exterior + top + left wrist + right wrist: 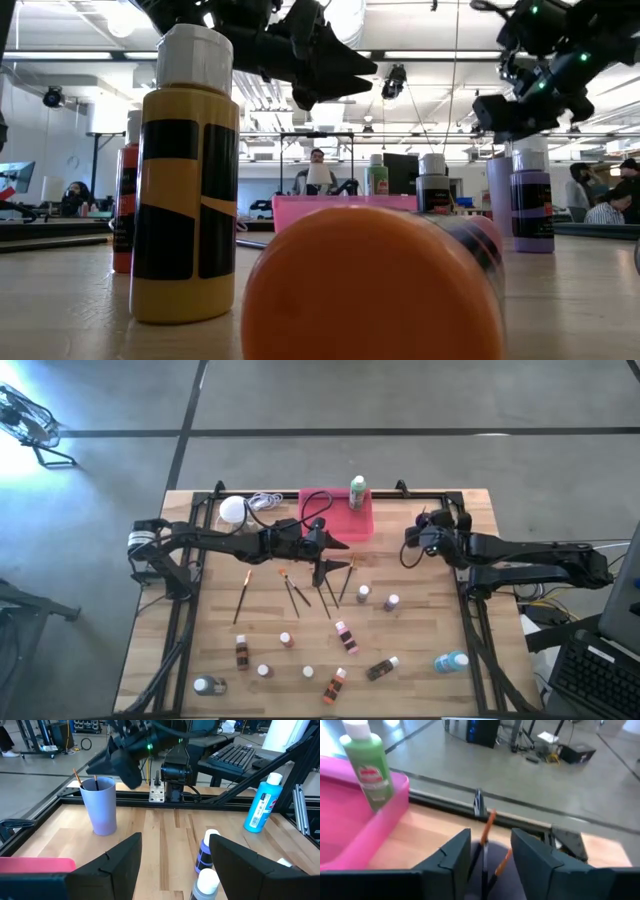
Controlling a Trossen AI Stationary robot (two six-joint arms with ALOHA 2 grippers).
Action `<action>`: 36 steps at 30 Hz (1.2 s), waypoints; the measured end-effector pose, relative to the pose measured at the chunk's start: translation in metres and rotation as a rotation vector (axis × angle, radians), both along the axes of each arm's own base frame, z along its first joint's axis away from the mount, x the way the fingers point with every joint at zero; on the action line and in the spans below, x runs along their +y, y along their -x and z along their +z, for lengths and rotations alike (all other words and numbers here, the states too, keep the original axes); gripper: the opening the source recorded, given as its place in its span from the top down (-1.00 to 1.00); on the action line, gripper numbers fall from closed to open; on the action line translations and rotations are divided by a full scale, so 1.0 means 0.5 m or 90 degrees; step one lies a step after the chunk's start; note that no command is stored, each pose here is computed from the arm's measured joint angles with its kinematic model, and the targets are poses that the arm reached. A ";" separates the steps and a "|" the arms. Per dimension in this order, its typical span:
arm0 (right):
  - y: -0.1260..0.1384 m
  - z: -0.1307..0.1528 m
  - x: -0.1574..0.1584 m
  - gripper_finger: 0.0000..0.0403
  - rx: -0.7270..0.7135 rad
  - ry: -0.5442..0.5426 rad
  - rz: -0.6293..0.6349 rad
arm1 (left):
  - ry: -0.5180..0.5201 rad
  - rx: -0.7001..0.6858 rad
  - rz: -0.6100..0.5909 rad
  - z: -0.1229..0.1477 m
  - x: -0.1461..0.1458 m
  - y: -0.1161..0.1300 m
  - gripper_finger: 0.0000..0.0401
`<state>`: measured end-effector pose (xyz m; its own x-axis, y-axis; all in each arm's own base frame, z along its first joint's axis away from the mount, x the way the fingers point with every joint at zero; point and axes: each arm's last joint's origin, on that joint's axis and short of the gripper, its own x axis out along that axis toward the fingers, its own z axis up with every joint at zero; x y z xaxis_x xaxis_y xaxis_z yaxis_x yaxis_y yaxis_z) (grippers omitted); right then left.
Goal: Pick & Place Paint Supplies
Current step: Put the black gold paint brush into the violet cup, then put the blue paint bottle into the pink bin
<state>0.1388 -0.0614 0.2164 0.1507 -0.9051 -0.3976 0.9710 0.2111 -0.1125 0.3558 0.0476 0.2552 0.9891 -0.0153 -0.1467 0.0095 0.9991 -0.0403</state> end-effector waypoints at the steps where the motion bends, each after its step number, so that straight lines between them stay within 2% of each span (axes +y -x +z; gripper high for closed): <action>1: -0.002 0.011 0.000 0.27 0.003 0.006 0.006 | 0.000 0.001 0.000 0.000 0.000 0.000 -0.19; 9: -0.016 0.128 -0.003 0.16 0.032 0.057 0.083 | -0.002 0.004 0.000 -0.001 0.000 0.000 -0.19; 19: -0.028 0.299 0.018 0.12 -0.036 0.034 0.383 | -0.001 0.012 0.000 -0.004 0.000 0.001 -0.19; 23: -0.046 0.345 0.037 0.18 -0.011 0.011 0.475 | -0.001 0.013 0.000 -0.004 0.000 0.001 -0.19; 30: -0.118 0.388 0.087 0.30 0.086 -0.058 0.577 | 0.000 0.018 0.000 -0.006 0.000 0.001 -0.19; 36: -0.162 0.386 0.150 0.33 0.193 -0.222 0.570 | 0.001 0.030 0.000 -0.010 0.000 0.002 -0.19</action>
<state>0.2200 0.0133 0.4096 0.5669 -0.3338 -0.7531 0.3789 0.9174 -0.1214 0.3549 0.0476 0.2503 0.9811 -0.0159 -0.1929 0.0079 0.9991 -0.0424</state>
